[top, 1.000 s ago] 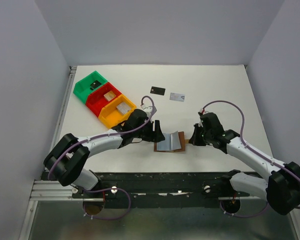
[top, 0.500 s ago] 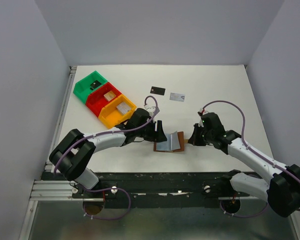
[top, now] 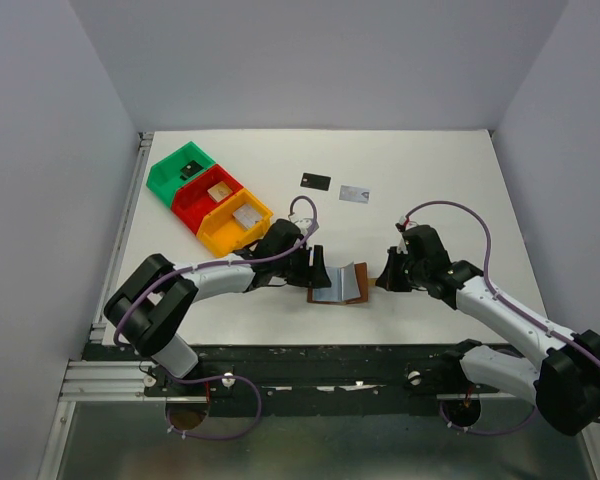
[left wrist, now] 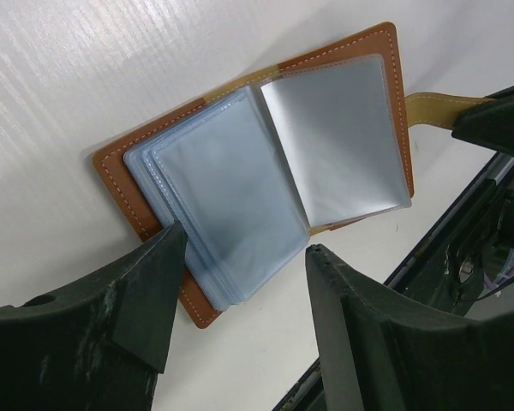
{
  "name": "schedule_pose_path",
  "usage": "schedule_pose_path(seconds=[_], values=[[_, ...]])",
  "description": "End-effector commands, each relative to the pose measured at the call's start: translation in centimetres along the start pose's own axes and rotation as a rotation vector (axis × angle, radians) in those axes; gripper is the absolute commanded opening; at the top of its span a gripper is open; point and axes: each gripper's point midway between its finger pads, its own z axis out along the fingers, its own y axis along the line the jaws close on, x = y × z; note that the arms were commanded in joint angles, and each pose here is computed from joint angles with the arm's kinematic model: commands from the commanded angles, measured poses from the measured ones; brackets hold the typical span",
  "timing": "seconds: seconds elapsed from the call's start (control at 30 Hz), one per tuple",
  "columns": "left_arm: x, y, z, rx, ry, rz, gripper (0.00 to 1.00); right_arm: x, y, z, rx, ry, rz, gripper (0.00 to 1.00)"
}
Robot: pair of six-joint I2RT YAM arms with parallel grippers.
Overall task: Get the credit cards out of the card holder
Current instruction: Remove the credit card from the card holder.
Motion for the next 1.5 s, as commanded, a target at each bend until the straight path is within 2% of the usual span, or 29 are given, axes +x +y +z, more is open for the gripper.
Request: schedule_pose_path(seconds=[0.0,0.57,1.1,1.27,1.47], values=[[-0.8,0.2,0.2,-0.019,-0.014,0.007,0.70,0.0,0.2,-0.2,-0.018,0.000,-0.007,0.00],[-0.2,-0.8,1.3,0.060,0.037,0.015,0.69,0.5,0.4,0.2,-0.040,0.018,-0.008,0.00],[-0.8,-4.3,1.5,0.162,0.044,0.134,0.69,0.9,0.4,0.7,-0.048,0.034,-0.005,0.00],[-0.8,-3.1,1.2,0.089,0.023,0.113,0.69,0.9,0.3,0.6,-0.044,0.031,-0.007,0.00],[-1.1,0.5,-0.4,-0.057,-0.054,0.009,0.72,0.9,0.4,0.5,-0.047,0.030,-0.012,0.00]])
